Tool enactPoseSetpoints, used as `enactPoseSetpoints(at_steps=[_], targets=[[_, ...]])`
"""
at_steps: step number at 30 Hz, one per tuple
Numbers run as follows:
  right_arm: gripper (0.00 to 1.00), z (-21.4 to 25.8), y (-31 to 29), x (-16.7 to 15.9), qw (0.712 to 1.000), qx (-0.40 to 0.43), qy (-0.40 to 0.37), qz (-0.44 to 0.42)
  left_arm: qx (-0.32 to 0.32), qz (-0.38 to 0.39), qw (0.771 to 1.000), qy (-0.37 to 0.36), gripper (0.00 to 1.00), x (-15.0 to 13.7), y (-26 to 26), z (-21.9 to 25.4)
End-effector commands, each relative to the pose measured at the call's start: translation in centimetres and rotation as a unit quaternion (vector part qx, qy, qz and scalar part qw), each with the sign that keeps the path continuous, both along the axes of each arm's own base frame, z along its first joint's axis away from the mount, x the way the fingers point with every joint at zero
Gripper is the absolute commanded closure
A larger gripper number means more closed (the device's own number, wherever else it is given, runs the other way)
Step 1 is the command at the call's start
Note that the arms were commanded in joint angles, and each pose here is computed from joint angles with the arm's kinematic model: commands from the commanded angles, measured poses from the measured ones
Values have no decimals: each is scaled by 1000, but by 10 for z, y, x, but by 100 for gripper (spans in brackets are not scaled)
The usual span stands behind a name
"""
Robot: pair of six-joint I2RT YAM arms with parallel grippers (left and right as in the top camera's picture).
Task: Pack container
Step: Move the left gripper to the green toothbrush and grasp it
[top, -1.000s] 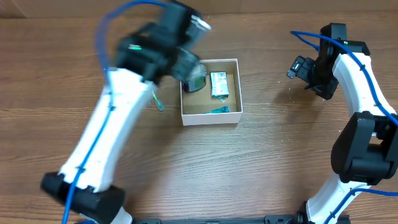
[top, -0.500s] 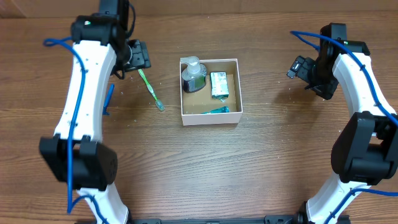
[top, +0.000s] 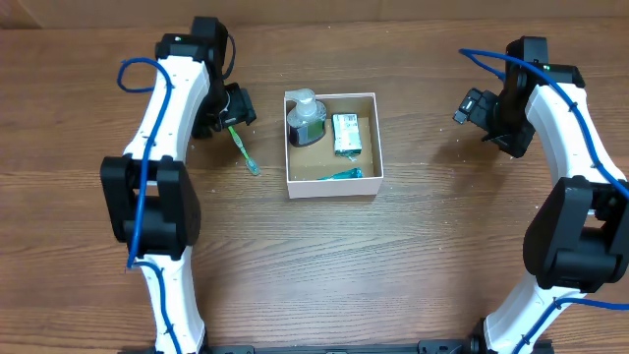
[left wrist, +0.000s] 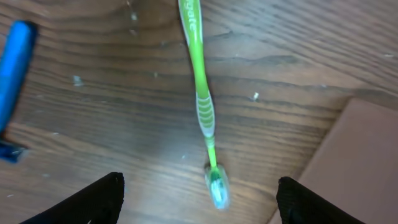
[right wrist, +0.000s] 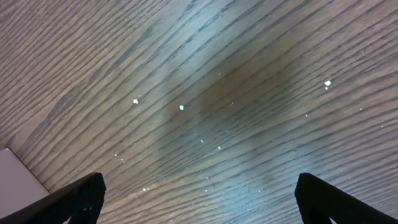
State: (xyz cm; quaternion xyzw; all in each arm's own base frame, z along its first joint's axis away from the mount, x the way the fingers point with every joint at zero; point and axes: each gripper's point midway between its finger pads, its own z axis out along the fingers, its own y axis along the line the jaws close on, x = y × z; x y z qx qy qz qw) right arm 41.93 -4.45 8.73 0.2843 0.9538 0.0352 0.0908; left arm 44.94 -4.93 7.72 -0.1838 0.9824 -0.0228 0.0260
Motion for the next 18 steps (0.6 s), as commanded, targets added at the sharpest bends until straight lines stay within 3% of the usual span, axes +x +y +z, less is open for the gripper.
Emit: enactPoseSetpoints(at_steps=[1,18], targets=[[0,3,0,1,1000,-3,-5,-2,-9,22,999,28,21,-2,-4,-25],[0,3,0,1,1000,-3,-5,-2,2,29,999,40,23,-2,0,-42]])
